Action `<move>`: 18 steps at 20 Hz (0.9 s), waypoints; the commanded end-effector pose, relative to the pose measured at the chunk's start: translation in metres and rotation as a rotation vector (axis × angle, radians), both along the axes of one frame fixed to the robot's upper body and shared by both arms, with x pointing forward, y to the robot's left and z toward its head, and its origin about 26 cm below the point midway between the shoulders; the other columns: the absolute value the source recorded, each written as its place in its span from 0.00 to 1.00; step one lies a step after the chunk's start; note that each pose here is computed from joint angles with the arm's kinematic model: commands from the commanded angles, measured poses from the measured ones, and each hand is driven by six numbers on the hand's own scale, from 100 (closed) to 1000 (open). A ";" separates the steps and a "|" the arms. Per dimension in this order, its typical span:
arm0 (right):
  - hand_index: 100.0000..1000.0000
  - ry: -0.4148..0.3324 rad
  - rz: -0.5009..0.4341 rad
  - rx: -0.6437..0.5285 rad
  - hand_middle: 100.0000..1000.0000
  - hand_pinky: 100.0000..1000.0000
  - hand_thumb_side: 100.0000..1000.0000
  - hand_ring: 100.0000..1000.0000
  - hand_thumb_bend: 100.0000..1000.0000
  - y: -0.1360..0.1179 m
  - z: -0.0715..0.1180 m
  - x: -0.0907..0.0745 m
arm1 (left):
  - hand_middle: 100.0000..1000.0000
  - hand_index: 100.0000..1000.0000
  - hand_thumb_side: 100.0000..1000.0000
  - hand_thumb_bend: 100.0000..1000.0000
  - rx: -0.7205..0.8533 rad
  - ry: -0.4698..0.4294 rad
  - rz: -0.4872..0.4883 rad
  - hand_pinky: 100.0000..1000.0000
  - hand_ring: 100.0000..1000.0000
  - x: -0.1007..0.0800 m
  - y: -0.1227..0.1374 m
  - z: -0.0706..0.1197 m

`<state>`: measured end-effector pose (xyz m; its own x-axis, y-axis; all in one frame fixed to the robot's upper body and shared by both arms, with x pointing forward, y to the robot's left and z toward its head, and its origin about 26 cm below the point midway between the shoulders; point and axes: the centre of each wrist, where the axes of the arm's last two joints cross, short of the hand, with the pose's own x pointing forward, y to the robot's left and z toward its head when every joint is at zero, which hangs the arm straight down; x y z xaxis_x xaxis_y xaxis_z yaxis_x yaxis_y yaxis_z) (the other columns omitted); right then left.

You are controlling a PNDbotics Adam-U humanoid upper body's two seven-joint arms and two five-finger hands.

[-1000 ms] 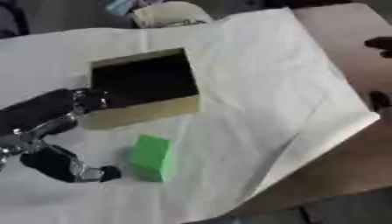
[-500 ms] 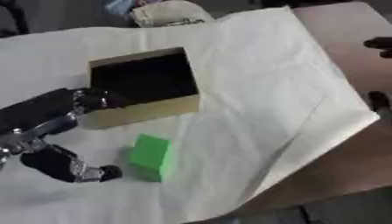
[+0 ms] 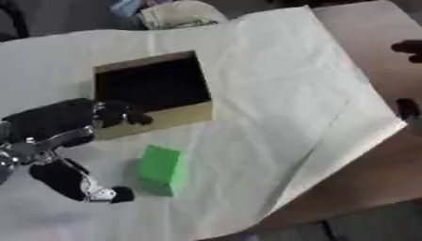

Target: Pick up objects on the table and place them in the box.

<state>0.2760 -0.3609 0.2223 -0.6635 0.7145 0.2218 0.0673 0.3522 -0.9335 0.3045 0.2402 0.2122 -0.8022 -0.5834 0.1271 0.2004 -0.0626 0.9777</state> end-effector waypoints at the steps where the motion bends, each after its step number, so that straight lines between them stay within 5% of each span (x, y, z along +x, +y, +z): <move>1: 1.00 -0.028 0.017 -0.020 0.92 0.89 0.00 1.00 0.00 0.002 0.011 -0.002 | 0.78 0.93 0.50 0.54 0.068 0.008 -0.018 0.81 0.79 0.003 0.002 0.007; 18: 1.00 -0.019 0.031 -0.020 0.91 0.89 0.00 1.00 0.00 0.004 0.011 -0.001 | 0.72 0.92 0.48 0.50 0.156 0.030 -0.029 0.79 0.77 0.035 -0.015 -0.008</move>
<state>0.2775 -0.3584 0.2243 -0.6742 0.7038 0.2238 0.0543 0.3495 -0.9354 0.3377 0.2237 0.1968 -0.8145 -0.5727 0.0923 0.2537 -0.2086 0.9445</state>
